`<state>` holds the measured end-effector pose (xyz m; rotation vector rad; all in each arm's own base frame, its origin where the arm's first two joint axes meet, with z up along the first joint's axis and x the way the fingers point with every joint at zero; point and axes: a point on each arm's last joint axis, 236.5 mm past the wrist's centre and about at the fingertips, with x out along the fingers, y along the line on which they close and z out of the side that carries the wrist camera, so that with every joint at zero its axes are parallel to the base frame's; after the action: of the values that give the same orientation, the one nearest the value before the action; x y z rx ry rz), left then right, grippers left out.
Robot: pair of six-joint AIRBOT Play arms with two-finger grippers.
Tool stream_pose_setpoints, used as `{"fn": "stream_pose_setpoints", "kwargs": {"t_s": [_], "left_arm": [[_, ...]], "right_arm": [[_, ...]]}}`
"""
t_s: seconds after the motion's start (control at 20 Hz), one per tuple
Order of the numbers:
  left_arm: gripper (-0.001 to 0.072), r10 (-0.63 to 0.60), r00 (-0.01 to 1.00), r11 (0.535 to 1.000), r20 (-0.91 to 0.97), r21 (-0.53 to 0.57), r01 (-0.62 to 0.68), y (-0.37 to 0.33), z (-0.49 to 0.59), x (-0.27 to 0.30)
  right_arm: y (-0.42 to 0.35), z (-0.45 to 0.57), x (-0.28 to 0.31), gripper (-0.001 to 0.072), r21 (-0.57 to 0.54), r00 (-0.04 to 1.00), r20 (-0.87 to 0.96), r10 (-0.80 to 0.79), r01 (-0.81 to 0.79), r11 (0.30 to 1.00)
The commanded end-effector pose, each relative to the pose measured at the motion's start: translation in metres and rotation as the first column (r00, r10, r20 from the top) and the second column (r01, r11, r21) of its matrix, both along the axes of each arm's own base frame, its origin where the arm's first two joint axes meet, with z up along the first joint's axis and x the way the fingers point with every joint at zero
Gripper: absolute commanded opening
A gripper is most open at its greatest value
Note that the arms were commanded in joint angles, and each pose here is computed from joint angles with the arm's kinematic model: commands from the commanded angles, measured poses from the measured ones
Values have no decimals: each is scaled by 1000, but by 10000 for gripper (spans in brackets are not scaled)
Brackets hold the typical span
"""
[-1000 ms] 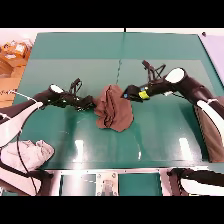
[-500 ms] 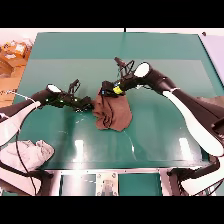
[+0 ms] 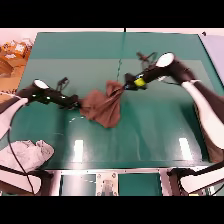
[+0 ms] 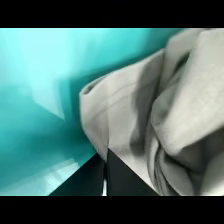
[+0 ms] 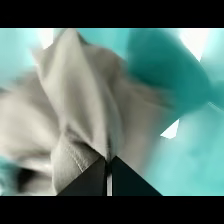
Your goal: Fold the shirts.
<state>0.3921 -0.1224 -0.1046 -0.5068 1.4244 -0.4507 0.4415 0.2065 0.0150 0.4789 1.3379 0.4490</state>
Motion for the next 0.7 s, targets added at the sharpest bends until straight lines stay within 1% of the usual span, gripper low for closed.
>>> {"fn": "stream_pose_setpoints", "kwargs": {"t_s": [0.0, 0.1, 0.25, 0.4, 0.55, 0.6, 0.65], "left_arm": [[22, 105, 994, 994, 44, 5, -105, 53, 34, 11], [22, 139, 987, 990, 76, 4, -140, 71, 48, 14], [22, 152, 985, 988, 80, -13, -151, 73, 56, 14], [23, 150, 985, 984, 80, -113, -140, 55, 71, 15], [22, 162, 980, 962, 115, -241, -130, 35, 94, 24], [22, 142, 983, 953, 113, -285, -105, 26, 103, 20], [23, 98, 991, 949, 90, -308, -66, 20, 106, 8]], "right_arm": [[-107, 25, -2, 17, -111, 989, 37, -140, 143, 983], [-150, 21, -10, 17, -147, 975, 31, -220, 222, 964], [-173, -12, -27, 18, -163, 966, -27, -256, 248, 955], [-168, -34, -33, 17, -151, 961, -50, -273, 263, 953], [-149, -23, -24, 18, -61, 966, -22, -257, 255, 965], [-142, -19, -24, 18, -36, 971, -18, -240, 239, 970], [-139, -20, -26, 18, -40, 977, -15, -214, 213, 976]]}}
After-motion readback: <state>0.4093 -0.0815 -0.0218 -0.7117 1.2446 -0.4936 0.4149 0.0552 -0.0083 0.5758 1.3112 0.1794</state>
